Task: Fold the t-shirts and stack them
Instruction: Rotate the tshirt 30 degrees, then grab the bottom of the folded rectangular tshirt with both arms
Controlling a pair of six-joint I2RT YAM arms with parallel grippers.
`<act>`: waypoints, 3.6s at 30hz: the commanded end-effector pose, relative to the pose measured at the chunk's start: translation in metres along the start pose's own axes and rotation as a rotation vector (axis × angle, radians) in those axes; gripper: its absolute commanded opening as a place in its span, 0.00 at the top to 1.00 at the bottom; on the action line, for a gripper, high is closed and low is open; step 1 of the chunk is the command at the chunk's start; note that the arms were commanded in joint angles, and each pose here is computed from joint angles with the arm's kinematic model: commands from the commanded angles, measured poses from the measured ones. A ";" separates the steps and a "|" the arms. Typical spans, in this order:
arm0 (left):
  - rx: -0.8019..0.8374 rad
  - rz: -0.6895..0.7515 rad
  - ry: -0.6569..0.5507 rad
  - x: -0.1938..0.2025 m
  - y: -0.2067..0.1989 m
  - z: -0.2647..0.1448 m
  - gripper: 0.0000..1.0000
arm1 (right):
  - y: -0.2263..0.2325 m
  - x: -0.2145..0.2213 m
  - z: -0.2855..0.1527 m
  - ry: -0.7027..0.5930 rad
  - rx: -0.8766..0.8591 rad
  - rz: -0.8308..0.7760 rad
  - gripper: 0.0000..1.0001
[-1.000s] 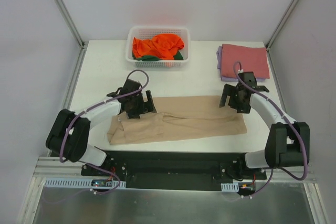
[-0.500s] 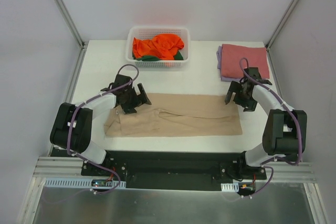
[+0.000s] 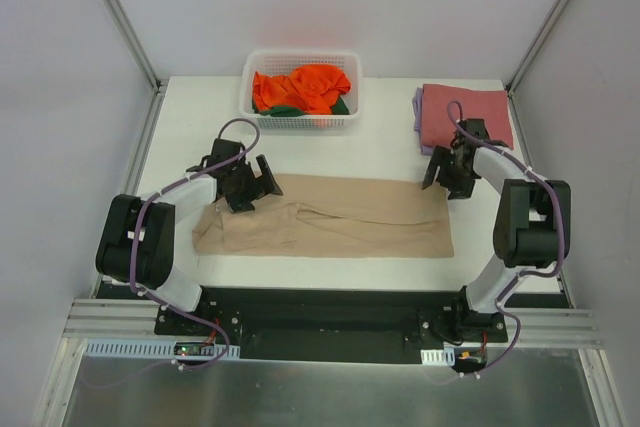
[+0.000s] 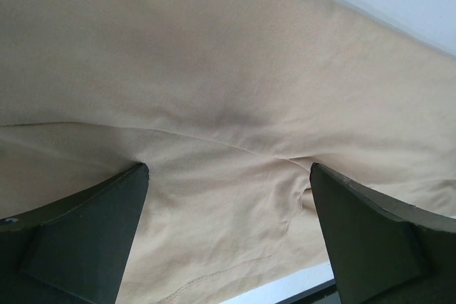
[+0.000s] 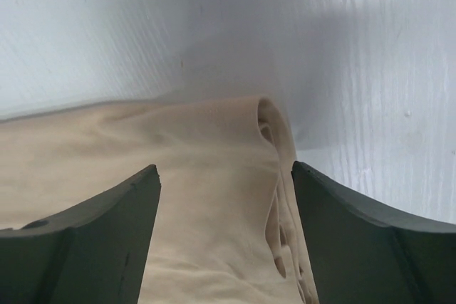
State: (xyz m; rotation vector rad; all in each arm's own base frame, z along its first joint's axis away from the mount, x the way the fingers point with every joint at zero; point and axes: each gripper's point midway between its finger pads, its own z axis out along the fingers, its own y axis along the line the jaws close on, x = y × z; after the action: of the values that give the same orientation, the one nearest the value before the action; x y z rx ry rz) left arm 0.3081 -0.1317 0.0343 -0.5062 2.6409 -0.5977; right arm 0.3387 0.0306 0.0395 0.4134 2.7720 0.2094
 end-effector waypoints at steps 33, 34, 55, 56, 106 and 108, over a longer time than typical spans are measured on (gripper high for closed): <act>-0.150 0.005 0.093 0.016 0.052 0.010 0.01 | -0.016 -0.092 0.002 -0.152 0.192 -0.104 0.64; -0.148 0.006 0.090 0.014 0.051 0.009 0.01 | -0.015 -0.093 0.001 -0.157 0.186 -0.106 0.56; -0.163 -0.287 -0.006 -0.087 0.065 0.018 0.01 | 0.138 0.097 0.007 0.212 -0.266 -0.423 0.02; -0.200 -0.303 -0.015 -0.096 0.075 0.019 0.01 | 0.144 0.108 0.004 0.228 -0.287 -0.435 0.02; 0.251 0.833 0.188 0.209 -0.095 -0.092 0.10 | 0.142 0.155 -0.076 0.063 -0.442 -0.408 0.03; 0.248 0.855 0.236 0.228 -0.097 -0.085 0.19 | 0.143 0.157 -0.072 0.079 -0.441 -0.397 0.05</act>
State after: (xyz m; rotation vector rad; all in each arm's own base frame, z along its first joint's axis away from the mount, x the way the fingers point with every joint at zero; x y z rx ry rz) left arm 0.1078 -0.2631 0.0965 0.7727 2.5920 -0.6947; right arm 0.2126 0.1984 0.0891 -0.2752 2.6894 0.6472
